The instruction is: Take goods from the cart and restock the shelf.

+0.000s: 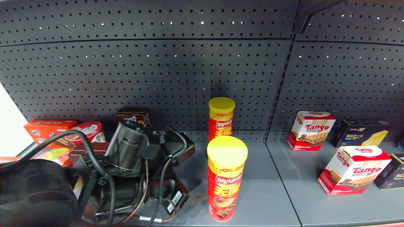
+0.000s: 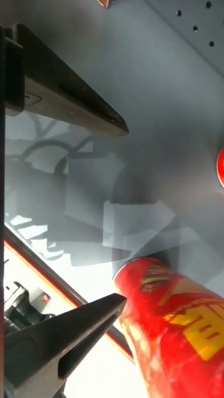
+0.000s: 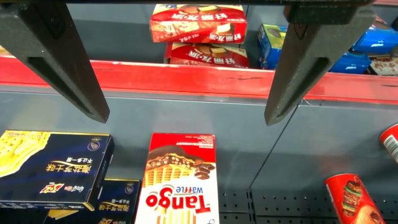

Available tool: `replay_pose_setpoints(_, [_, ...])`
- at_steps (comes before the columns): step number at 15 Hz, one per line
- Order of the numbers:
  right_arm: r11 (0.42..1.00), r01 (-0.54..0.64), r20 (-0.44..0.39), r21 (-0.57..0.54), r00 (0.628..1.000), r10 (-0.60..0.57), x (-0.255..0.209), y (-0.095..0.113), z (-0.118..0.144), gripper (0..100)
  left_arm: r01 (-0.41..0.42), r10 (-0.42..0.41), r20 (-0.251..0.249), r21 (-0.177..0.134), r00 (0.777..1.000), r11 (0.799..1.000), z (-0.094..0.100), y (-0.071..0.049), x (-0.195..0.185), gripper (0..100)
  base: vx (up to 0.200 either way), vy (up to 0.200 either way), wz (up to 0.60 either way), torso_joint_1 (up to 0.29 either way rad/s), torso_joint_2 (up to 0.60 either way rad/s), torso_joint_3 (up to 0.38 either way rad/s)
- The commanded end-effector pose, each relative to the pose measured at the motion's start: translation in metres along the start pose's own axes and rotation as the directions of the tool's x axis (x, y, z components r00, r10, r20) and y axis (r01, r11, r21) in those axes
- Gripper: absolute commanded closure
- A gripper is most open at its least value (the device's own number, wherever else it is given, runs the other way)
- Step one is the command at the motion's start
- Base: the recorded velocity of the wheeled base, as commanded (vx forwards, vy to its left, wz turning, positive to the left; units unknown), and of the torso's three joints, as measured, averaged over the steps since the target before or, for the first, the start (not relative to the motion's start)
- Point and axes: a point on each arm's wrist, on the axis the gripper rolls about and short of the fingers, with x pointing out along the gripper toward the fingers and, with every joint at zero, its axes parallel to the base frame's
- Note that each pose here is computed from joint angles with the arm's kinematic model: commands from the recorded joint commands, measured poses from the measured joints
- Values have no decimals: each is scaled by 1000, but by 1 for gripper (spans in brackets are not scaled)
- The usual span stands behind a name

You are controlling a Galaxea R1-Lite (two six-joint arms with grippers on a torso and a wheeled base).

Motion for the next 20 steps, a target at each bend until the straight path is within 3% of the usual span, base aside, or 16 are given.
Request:
replay_pose_setpoints(1, [1000,-1,-1,0,1000,1,0,0,0,0,2,-1,-4,1,1000,1000,0,0,2,0,0,0,0,0,0,0])
replay_pose_setpoints(4, [1000,-1,-1,0,1000,1,0,0,0,0,16,-16,1,12,1000,1000,4,-5,5,0,0,0,0,0,0,0])
replay_pose_setpoints(11, [1000,1,-1,0,1000,-1,0,0,0,0,16,-16,-2,10,1000,1000,3,-5,6,0,0,0,0,0,0,0])
replay_pose_setpoints(16, [1000,-2,-1,0,1000,2,0,0,0,0,-16,16,94,-1,995,1000,15,1,-23,0,0,0,0,0,0,0])
replay_pose_setpoints(19, [1000,-2,-1,0,1000,2,0,0,0,0,-64,66,152,-21,986,998,19,12,-43,0,0,0,0,0,0,0])
replay_pose_setpoints(20, [1000,-5,-1,0,1000,5,0,0,0,0,-97,103,187,-41,977,994,21,20,-56,0,0,0,0,0,0,0])
